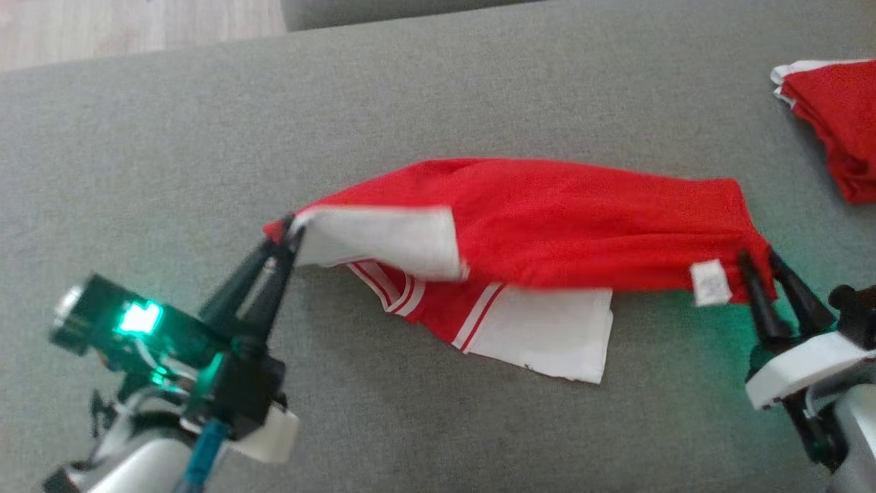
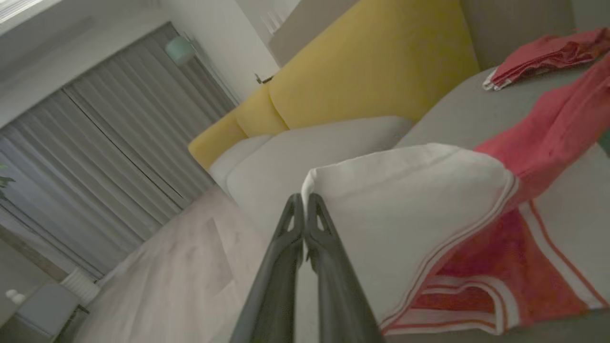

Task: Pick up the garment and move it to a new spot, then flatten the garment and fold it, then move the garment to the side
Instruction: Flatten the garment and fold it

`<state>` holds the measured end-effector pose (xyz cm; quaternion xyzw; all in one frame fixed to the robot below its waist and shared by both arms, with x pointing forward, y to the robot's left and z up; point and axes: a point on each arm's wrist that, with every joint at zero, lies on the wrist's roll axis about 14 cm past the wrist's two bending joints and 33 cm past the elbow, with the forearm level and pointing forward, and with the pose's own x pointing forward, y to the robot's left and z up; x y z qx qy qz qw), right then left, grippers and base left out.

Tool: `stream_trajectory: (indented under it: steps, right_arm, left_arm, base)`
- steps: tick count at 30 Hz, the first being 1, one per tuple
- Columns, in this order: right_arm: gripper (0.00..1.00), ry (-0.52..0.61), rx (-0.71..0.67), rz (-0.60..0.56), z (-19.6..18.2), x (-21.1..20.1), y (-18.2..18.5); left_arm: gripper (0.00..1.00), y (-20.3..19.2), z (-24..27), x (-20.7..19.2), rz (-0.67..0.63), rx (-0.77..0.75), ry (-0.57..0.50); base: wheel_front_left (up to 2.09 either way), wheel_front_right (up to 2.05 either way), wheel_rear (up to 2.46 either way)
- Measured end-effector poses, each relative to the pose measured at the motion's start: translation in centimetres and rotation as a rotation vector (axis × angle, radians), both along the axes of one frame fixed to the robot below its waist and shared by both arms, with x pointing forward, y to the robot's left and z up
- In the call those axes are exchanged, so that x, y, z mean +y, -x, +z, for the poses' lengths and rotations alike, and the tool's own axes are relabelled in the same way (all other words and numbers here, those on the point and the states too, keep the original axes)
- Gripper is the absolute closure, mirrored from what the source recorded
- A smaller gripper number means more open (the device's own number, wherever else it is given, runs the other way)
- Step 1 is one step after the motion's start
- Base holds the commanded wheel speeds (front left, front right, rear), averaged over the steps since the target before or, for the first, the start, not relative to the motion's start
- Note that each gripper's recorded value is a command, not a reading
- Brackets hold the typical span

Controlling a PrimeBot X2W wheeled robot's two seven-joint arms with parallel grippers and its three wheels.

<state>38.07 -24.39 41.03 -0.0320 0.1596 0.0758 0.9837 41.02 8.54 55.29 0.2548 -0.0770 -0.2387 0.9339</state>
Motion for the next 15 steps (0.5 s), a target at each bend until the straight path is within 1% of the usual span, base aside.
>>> stream_trajectory:
  steps: [3,5,8,11,15]
  right_arm:
    - [0.00,-0.060,0.014,-0.035,-0.7,0.6,0.1]
    - [0.00,-0.063,0.040,-0.053,-1.4,0.1,1.1]
    - [0.00,-0.073,0.097,-0.083,-2.8,-0.4,3.9]
    - [0.00,-0.111,0.152,-0.093,-3.6,0.4,6.0]
    - [0.00,-0.159,0.152,-0.089,-3.0,1.8,6.4]
  left_arm:
    - [1.00,0.5,-3.0,-0.9,-0.023,0.082,0.006]
    - [1.00,0.4,-3.5,-0.8,-0.020,0.086,0.004]
    - [1.00,0.3,-3.8,-0.5,-0.013,0.087,-0.002]
    - [1.00,0.2,-3.8,-0.2,-0.004,0.079,-0.002]
    - [1.00,0.0,-3.9,-0.1,0.002,0.074,-0.002]
  base:
    - [0.00,0.00,0.00]
    - [0.00,0.00,0.00]
    - [0.00,0.00,0.00]
    - [0.00,0.00,0.00]
    - [0.00,0.00,0.00]
